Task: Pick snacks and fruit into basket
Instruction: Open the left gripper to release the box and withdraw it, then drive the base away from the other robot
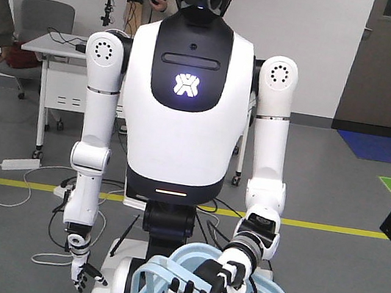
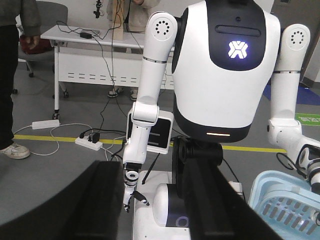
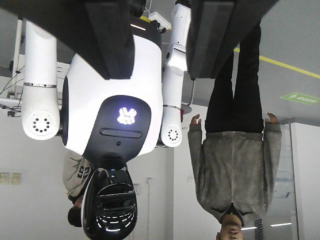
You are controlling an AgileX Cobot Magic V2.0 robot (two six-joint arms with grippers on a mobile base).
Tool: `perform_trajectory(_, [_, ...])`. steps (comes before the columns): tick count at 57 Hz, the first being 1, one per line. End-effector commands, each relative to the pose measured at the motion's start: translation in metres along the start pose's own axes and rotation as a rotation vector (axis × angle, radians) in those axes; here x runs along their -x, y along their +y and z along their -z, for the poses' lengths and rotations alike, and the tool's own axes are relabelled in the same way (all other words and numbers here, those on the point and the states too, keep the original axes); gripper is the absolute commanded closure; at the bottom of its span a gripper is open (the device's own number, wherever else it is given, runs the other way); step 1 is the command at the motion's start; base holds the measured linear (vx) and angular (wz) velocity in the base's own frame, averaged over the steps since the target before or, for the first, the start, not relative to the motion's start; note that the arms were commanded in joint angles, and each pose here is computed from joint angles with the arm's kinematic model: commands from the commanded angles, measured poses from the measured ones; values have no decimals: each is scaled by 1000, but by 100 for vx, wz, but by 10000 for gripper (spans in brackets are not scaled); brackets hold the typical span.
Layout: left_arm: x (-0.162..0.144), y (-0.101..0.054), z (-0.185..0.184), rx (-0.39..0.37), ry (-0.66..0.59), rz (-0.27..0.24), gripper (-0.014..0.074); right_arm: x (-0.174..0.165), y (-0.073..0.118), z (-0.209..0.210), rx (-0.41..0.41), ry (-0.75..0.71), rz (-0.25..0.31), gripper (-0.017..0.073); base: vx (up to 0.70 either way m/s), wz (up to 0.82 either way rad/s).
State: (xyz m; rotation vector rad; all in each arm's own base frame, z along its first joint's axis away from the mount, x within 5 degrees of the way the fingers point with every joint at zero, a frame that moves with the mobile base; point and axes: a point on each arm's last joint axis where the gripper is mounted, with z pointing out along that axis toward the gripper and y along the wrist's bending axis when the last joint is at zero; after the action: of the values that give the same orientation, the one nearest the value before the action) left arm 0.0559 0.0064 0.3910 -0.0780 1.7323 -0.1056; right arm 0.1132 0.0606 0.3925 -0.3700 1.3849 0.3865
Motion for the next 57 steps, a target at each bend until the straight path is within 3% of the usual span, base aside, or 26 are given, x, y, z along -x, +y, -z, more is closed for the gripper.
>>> perform_trajectory(1, [15,-2,3,-21,-95,-9,186,11,-3,1,-33,-34,36,230,0,0])
perform_trajectory(57, [15,-2,3,-21,-95,-9,186,11,-3,1,-33,-34,36,230,-1,0])
